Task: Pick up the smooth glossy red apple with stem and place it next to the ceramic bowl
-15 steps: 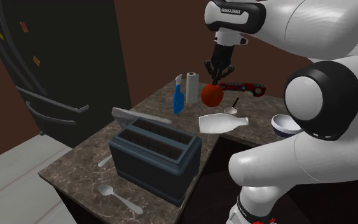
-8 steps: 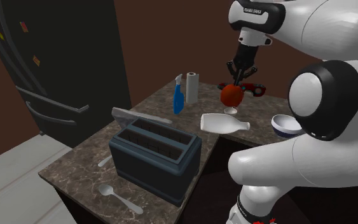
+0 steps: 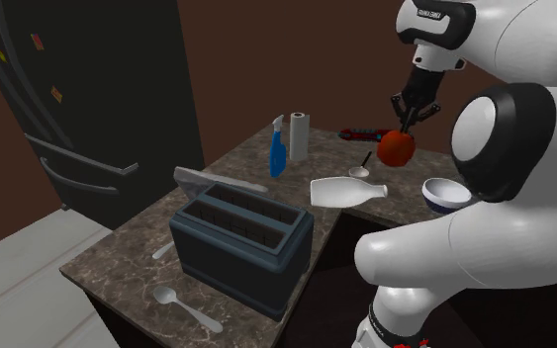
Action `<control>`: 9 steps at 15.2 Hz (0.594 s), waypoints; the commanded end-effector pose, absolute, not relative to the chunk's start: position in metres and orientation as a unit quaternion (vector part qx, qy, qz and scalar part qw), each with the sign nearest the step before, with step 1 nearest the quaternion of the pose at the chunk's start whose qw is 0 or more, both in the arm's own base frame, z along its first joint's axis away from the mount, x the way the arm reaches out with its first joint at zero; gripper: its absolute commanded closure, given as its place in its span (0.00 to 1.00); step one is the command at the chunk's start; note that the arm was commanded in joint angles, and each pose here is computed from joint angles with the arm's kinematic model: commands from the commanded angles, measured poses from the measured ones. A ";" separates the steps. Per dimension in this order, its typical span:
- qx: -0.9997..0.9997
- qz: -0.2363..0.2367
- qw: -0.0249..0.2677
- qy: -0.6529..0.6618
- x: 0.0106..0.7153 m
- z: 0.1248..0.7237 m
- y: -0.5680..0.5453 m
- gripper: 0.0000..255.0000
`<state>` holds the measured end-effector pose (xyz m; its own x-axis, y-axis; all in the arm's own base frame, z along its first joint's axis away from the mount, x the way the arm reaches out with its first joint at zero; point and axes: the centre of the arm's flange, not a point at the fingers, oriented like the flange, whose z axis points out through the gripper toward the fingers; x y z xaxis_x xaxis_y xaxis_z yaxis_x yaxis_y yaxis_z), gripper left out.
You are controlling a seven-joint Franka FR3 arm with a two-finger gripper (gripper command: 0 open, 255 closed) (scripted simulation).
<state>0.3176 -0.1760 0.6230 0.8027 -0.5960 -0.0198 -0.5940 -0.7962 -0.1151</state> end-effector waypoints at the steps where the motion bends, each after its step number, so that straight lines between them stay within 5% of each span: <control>1: -0.948 -0.009 0.058 0.313 0.311 0.622 -0.204 1.00; 9: -0.948 -0.009 0.058 0.313 0.282 0.622 -0.305 1.00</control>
